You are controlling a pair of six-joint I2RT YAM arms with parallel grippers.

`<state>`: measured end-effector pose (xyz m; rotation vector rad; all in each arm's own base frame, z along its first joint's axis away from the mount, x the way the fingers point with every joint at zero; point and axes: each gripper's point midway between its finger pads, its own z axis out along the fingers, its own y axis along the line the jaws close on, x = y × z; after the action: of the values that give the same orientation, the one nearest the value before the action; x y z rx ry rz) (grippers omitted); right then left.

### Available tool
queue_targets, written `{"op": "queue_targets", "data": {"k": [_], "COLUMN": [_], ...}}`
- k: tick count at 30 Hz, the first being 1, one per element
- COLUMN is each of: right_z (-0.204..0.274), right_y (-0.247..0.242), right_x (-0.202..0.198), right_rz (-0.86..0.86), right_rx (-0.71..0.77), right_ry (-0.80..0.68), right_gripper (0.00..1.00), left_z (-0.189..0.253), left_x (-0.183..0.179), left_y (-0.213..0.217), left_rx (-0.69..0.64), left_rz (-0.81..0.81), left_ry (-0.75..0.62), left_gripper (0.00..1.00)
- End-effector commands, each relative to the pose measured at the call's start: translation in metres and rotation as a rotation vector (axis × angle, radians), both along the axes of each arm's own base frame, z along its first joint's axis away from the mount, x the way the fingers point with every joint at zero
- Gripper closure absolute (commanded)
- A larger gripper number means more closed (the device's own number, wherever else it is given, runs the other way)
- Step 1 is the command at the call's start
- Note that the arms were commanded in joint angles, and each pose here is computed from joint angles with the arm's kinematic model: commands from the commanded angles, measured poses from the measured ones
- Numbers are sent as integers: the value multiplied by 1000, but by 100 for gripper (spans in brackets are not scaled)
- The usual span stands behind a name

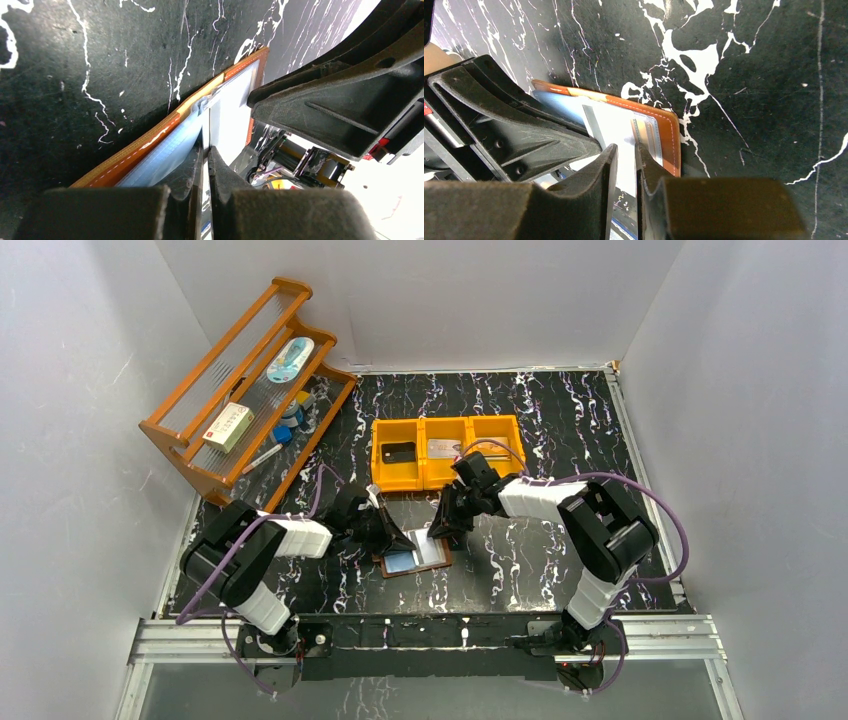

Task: Take the credit cards out of the card holder
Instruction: Remove the credit card from the card holder.

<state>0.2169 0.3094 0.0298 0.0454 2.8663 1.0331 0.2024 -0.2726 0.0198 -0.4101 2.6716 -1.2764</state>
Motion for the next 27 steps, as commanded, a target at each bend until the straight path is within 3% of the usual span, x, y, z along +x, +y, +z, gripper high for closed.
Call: {"op": "queue_targets", "data": {"k": [1, 10, 25, 27], "right_z": [-40, -32, 5, 14], "right_y": [-25, -30, -12, -10], "right_x": [-24, -14, 0, 4], "right_rz": [19, 43, 92, 100], "right_rx": [-179, -218, -134, -131], "right_ry": [37, -21, -103, -125], "right_gripper": [71, 69, 66, 66], "left_z": [6, 14, 25, 29], "left_x": [3, 7, 10, 12], "left_y": [-6, 27, 20, 19], "left_rx": [22, 219, 192, 186], "left_rz": [-4, 26, -17, -18], "left_ry": [-39, -125, -170, -188], "left_gripper": [100, 100, 100, 95]}}
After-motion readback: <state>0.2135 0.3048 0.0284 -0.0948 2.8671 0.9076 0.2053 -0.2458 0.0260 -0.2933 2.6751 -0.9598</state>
